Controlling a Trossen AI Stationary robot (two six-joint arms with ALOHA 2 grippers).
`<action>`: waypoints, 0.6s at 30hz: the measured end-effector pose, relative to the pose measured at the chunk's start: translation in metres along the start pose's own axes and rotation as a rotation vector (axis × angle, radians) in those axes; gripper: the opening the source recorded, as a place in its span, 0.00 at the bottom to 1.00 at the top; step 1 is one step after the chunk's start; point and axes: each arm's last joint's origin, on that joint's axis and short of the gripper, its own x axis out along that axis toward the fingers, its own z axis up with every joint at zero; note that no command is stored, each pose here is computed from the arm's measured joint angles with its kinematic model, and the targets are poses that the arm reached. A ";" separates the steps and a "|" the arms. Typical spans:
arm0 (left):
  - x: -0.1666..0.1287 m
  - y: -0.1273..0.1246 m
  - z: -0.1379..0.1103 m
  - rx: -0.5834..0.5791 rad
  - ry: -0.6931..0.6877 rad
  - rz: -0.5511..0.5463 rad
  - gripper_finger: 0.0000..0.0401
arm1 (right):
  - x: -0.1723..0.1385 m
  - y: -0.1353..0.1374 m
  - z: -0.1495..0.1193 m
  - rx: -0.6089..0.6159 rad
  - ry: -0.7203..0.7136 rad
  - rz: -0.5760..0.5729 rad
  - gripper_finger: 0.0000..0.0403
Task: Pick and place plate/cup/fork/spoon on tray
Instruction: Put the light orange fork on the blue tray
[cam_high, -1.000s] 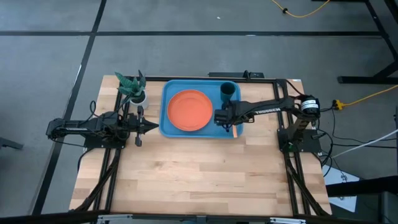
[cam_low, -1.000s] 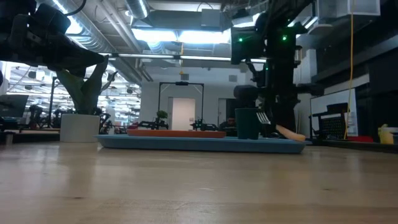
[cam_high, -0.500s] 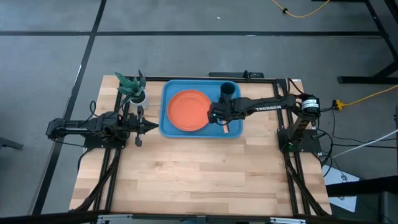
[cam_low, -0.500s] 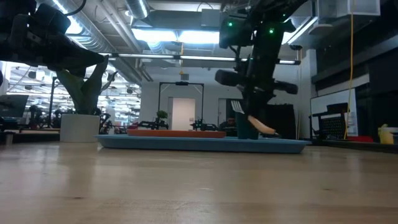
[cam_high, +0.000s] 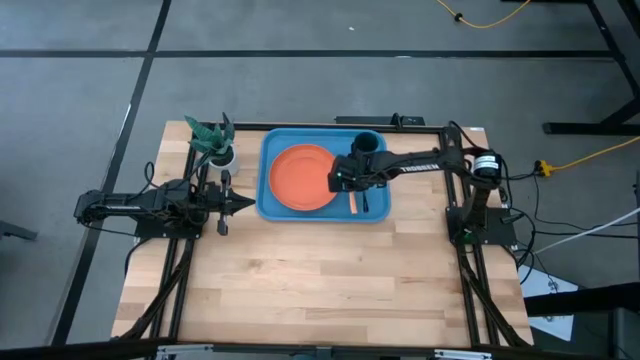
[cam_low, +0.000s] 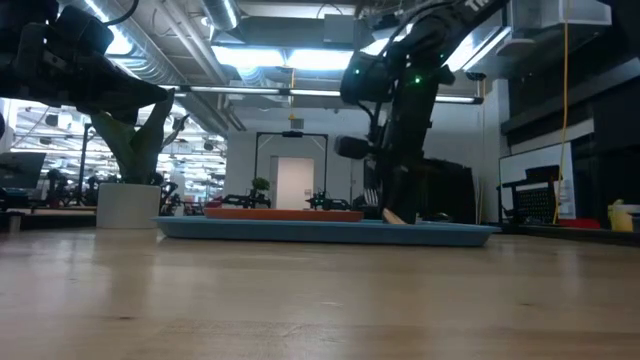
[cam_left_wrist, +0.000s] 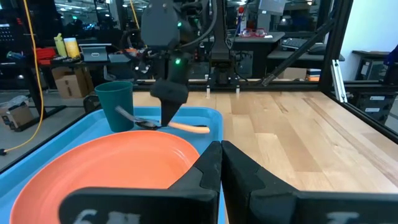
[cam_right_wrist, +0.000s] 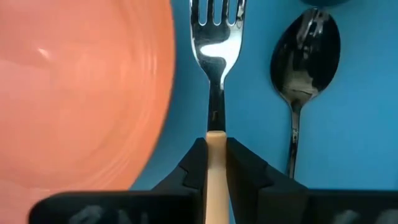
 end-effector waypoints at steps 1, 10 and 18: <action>0.000 0.000 0.000 0.000 0.000 0.000 0.00 | 0.002 0.000 0.001 0.012 0.006 0.000 0.10; 0.000 0.000 0.000 0.000 0.000 -0.001 0.00 | 0.019 -0.004 0.005 0.034 0.074 -0.025 0.11; 0.000 0.000 0.000 0.000 0.000 -0.002 0.00 | 0.026 -0.003 0.007 0.027 0.075 -0.012 0.11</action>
